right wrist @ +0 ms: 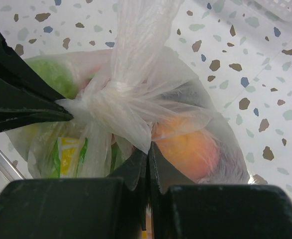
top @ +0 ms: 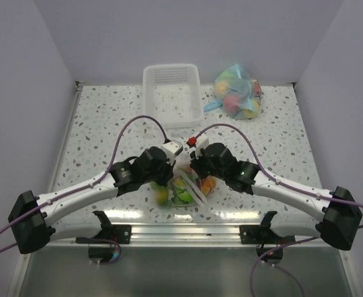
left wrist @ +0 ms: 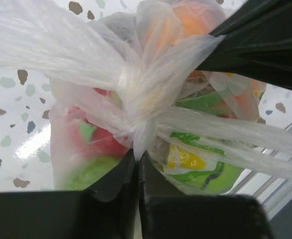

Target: Untie the knot of the plastic bag and take out the fruit

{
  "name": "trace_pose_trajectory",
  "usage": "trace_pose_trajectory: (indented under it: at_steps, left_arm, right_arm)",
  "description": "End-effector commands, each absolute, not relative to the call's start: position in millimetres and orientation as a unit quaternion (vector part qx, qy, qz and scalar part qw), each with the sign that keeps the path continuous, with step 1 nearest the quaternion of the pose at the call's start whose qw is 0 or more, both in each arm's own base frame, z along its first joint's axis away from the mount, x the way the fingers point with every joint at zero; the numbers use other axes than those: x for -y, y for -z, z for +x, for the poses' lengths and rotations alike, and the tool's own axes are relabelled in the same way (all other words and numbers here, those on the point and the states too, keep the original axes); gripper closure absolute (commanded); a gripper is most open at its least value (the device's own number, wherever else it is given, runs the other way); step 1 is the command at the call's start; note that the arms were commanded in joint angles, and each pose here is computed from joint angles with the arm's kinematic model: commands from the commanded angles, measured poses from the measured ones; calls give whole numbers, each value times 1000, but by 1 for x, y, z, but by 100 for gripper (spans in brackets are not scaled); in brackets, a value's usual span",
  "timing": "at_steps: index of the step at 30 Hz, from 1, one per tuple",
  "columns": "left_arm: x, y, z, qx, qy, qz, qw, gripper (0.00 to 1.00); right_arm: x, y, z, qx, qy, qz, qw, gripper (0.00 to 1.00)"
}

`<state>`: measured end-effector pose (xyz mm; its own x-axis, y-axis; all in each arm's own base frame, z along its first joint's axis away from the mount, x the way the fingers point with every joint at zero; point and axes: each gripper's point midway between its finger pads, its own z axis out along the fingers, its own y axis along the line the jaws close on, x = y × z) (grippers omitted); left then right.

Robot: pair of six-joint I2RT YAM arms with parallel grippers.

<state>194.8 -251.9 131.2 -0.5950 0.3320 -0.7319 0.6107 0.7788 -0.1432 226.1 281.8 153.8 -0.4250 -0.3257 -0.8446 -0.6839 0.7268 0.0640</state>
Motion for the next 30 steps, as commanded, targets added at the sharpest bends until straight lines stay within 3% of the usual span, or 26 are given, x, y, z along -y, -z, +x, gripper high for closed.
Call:
trace_pose_trajectory:
  at_steps: [1,6,13,18,19,20,23,24,27,30]
  left_arm:
    - [251,-141,208,-862,188,245,401,100]
    - [212,-159,226,-864,126,188,450,100]
    - [145,-177,262,-865,74,94,487,100]
    - [155,-182,267,-848,93,137,504,100]
    - [161,-182,266,-843,107,149,506,100]
    - [164,-179,264,-839,115,161,507,100]
    - [173,-185,261,-816,139,195,527,100]
    - [175,-188,261,-807,141,206,535,100]
    - [177,-190,255,-792,156,220,548,100]
    - [184,-190,248,-785,179,232,546,100]
  right_arm:
    - [-277,-179,236,-808,-214,-261,483,100]
    - [-227,-183,253,-824,-148,-156,524,100]
    - [-117,-171,266,-844,-74,92,523,100]
    - [-134,-170,256,-851,-111,13,513,100]
    - [-145,-177,255,-850,-130,-13,511,94]
    - [-154,-180,253,-850,-144,-42,506,77]
    - [-182,-200,242,-840,-186,-150,487,50]
    - [-189,-205,239,-835,-194,-180,482,36]
    - [-208,-226,237,-820,-199,-258,471,24]
    - [-229,-245,240,-808,-203,-303,463,22]
